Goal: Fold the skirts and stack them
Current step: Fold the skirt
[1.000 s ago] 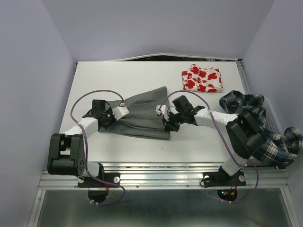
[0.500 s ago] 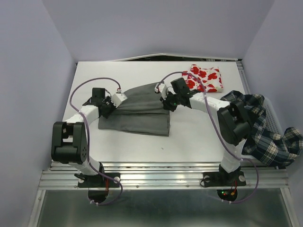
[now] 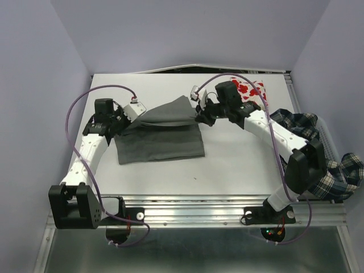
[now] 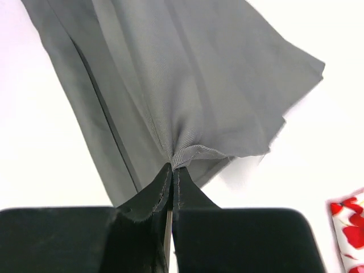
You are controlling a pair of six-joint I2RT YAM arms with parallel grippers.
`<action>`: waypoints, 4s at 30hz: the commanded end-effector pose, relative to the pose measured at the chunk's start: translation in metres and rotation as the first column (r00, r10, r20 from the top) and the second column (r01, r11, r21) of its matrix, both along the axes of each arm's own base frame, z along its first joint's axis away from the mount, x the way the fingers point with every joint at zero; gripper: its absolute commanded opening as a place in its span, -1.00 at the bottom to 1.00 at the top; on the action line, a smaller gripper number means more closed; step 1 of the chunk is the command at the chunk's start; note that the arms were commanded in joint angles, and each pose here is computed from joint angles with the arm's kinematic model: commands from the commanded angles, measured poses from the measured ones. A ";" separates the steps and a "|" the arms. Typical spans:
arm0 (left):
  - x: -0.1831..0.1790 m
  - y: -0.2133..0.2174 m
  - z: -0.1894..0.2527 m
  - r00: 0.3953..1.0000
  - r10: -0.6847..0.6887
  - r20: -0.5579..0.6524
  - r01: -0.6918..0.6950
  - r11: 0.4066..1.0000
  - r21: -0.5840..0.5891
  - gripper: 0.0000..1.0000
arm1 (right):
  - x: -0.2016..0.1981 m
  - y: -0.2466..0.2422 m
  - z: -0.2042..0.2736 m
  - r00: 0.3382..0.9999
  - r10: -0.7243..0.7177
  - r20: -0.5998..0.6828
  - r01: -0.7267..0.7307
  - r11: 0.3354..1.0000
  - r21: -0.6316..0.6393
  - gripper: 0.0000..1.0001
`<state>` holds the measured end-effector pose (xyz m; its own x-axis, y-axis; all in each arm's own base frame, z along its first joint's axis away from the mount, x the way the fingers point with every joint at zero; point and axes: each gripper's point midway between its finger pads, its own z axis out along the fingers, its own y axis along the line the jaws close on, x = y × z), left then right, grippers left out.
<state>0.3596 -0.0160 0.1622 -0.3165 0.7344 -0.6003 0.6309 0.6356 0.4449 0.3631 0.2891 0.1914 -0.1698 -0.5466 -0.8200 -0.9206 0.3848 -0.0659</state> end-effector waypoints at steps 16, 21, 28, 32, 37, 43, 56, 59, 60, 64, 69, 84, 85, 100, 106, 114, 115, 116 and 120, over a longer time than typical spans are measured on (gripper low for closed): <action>-0.138 0.003 -0.185 0.821 -0.063 -0.567 0.099 0.994 0.034 -1.00 | -0.043 -0.016 -0.175 0.975 -0.077 -0.207 0.024 0.968 -0.249 -0.99; -0.117 -0.001 -0.183 0.807 0.008 -0.591 -0.008 1.000 0.003 -1.00 | 0.029 0.006 -0.170 0.986 -0.152 -0.064 0.129 0.952 -0.277 -0.99; -0.095 -0.001 -0.160 0.818 0.099 -0.566 -0.117 0.993 0.005 -1.00 | 0.147 0.012 -0.135 0.940 -0.321 0.116 0.339 0.917 -0.208 -0.82; -0.078 -0.012 -0.138 0.836 0.152 -0.528 -0.199 0.979 -0.034 -1.00 | 0.177 -0.005 -0.086 0.891 -0.429 0.149 0.446 0.889 -0.105 0.21; -0.071 -0.043 -0.131 0.840 0.195 -0.506 -0.263 0.963 -0.065 -1.00 | 0.154 -0.008 -0.029 0.857 -0.515 -0.006 0.515 0.857 0.029 0.58; -0.062 -0.059 -0.137 0.824 0.262 -0.503 -0.302 0.953 0.001 -0.83 | 0.053 0.019 -0.035 0.764 -0.395 -0.510 0.519 0.846 0.122 0.50; -0.027 -0.102 -0.003 0.983 0.159 -0.086 -0.178 0.935 -0.305 0.97 | -0.020 0.038 -0.117 0.473 -0.231 -0.850 0.594 0.796 0.115 0.40; -0.034 -0.097 0.076 0.967 0.217 0.133 -0.128 0.868 -0.479 0.97 | -0.023 0.047 -0.117 0.458 -0.217 -0.862 0.605 0.787 0.123 0.38; -0.034 -0.095 0.087 0.957 0.242 0.160 -0.131 0.854 -0.504 0.97 | -0.023 0.047 -0.119 0.451 -0.219 -0.865 0.614 0.780 0.122 0.38; -0.044 -0.103 0.058 0.994 0.097 0.043 -0.075 0.927 -0.369 0.13 | -0.032 0.076 -0.116 0.428 -0.203 -0.881 0.631 0.765 0.131 0.36; -0.070 -0.095 -0.040 0.963 0.003 -0.271 -0.051 0.984 -0.172 -0.36 | -0.057 0.111 -0.130 0.278 -0.197 -0.940 0.689 0.722 0.052 0.33; -0.082 -0.092 -0.097 0.908 0.016 -0.418 -0.065 0.993 -0.103 -0.18 | -0.065 0.158 -0.199 0.148 -0.246 -0.958 0.783 0.621 -0.039 0.01; -0.084 -0.092 -0.100 0.906 0.016 -0.423 -0.065 0.993 -0.101 -0.18 | -0.064 0.162 -0.204 0.160 -0.258 -0.953 0.785 0.619 -0.035 -0.02; -0.062 -0.084 -0.112 0.907 0.110 -0.406 -0.137 0.990 -0.039 -0.29 | -0.058 0.156 -0.227 0.151 -0.337 -0.929 0.800 0.594 -0.085 -0.80; -0.058 -0.087 -0.103 0.913 0.100 -0.395 -0.131 0.990 -0.053 -0.92 | -0.058 0.158 -0.227 0.150 -0.335 -0.930 0.797 0.598 -0.086 -0.99; -0.061 -0.107 -0.063 0.931 0.036 -0.363 -0.093 0.986 -0.139 -1.00 | -0.057 0.160 -0.228 0.149 -0.339 -0.929 0.791 0.604 -0.094 -0.99; -0.063 -0.109 -0.062 0.930 0.032 -0.366 -0.089 0.986 -0.141 -1.00 | -0.058 0.160 -0.229 0.148 -0.339 -0.929 0.790 0.605 -0.095 -0.99; -0.065 -0.112 -0.063 0.927 0.025 -0.373 -0.084 0.986 -0.144 -1.00 | -0.057 0.160 -0.230 0.146 -0.339 -0.929 0.791 0.605 -0.096 -0.99; -0.071 -0.120 -0.074 0.914 0.005 -0.407 -0.071 0.986 -0.149 -1.00 | -0.057 0.160 -0.228 0.151 -0.338 -0.929 0.790 0.606 -0.092 -0.99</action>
